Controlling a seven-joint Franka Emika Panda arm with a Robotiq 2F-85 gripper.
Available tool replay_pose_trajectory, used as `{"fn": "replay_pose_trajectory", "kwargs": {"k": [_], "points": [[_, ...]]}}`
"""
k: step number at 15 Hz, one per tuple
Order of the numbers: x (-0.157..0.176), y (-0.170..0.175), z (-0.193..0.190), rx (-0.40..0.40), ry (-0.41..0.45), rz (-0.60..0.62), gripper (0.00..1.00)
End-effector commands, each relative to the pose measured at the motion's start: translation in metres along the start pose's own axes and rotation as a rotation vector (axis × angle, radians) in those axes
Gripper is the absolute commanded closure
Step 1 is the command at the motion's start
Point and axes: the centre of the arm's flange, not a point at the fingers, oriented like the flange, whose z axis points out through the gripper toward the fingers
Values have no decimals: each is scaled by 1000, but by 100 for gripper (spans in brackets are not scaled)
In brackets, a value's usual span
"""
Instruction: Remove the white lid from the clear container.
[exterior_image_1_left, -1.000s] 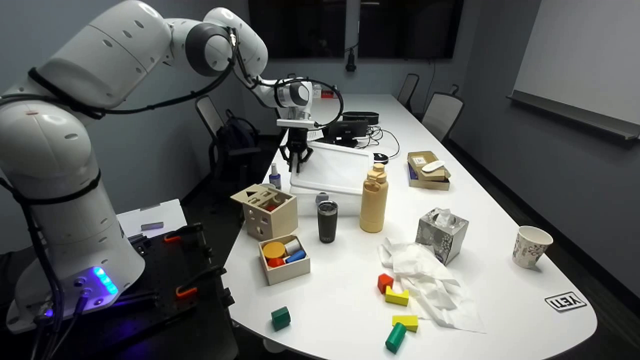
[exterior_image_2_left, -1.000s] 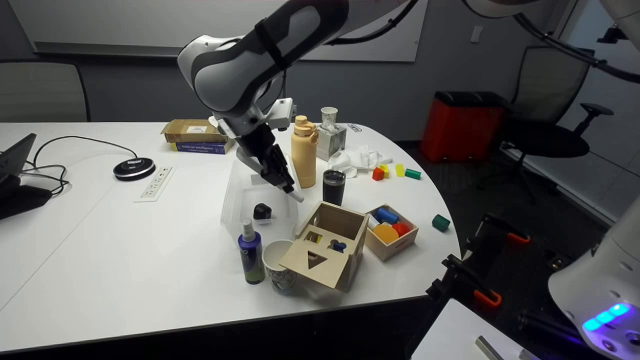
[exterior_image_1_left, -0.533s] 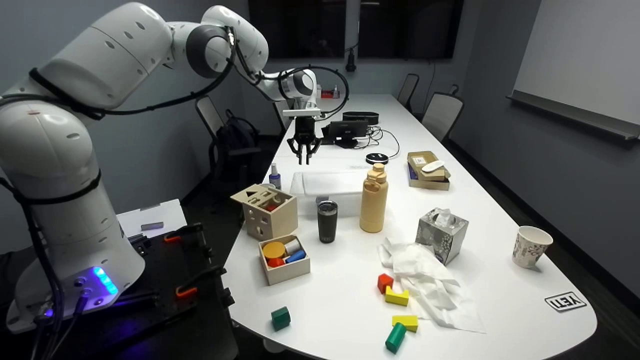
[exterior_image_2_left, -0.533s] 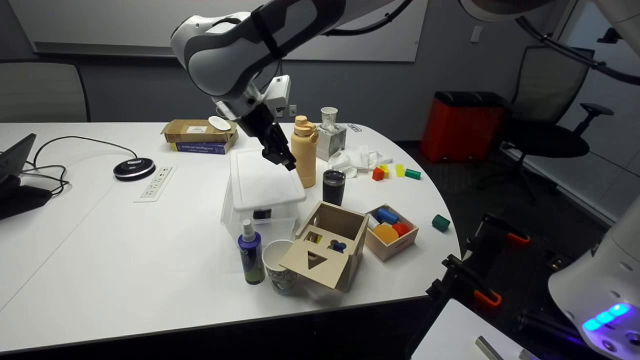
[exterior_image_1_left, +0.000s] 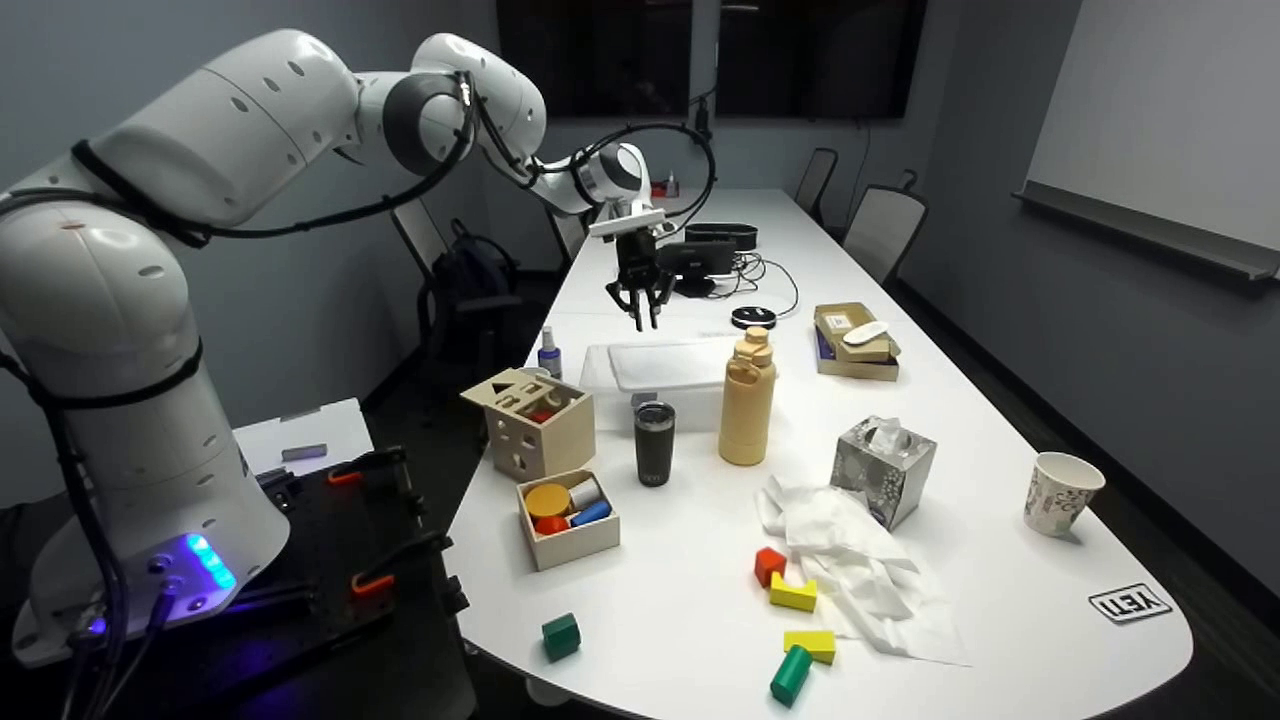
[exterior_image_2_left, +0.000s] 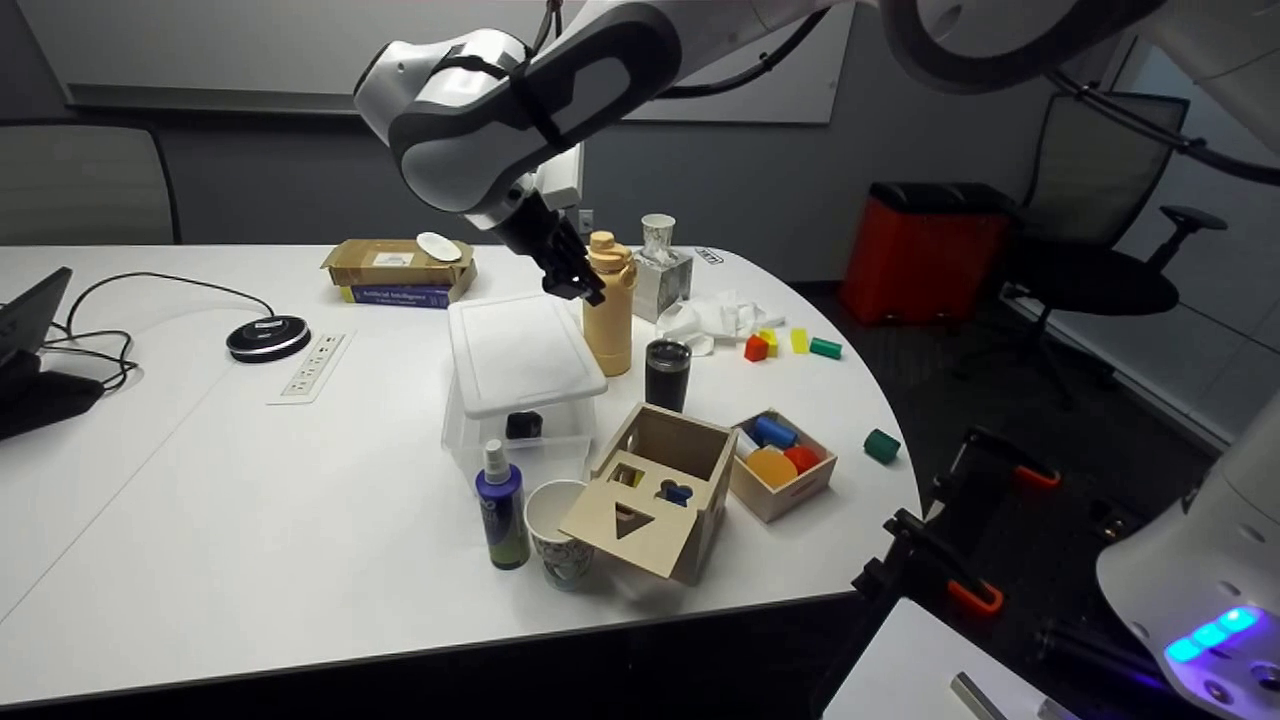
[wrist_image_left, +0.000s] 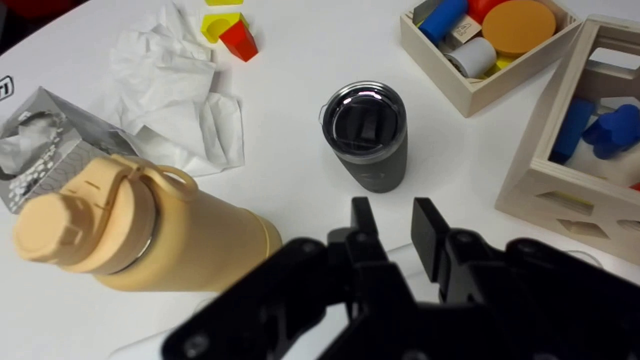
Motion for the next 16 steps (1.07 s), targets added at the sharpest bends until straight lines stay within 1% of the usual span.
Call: {"fn": "replay_pose_trajectory", "kwargs": {"k": [1, 2, 3, 4, 6, 7, 8, 9, 13, 16], "points": [[12, 0, -2, -2, -19, 1, 47], [13, -8, -2, 2, -15, -12, 45], [14, -17, -2, 6, -9, -25, 39], [15, -26, -3, 6, 2, -37, 31], [20, -46, -4, -2, 24, -63, 18], [24, -56, -3, -14, 37, -81, 9], [29, -64, -1, -24, 52, -101, 2], [34, -70, 2, -32, 70, -123, 0], [54, -82, 22, -50, 149, -165, 0], [61, -86, 34, -69, 191, -176, 0]]}}
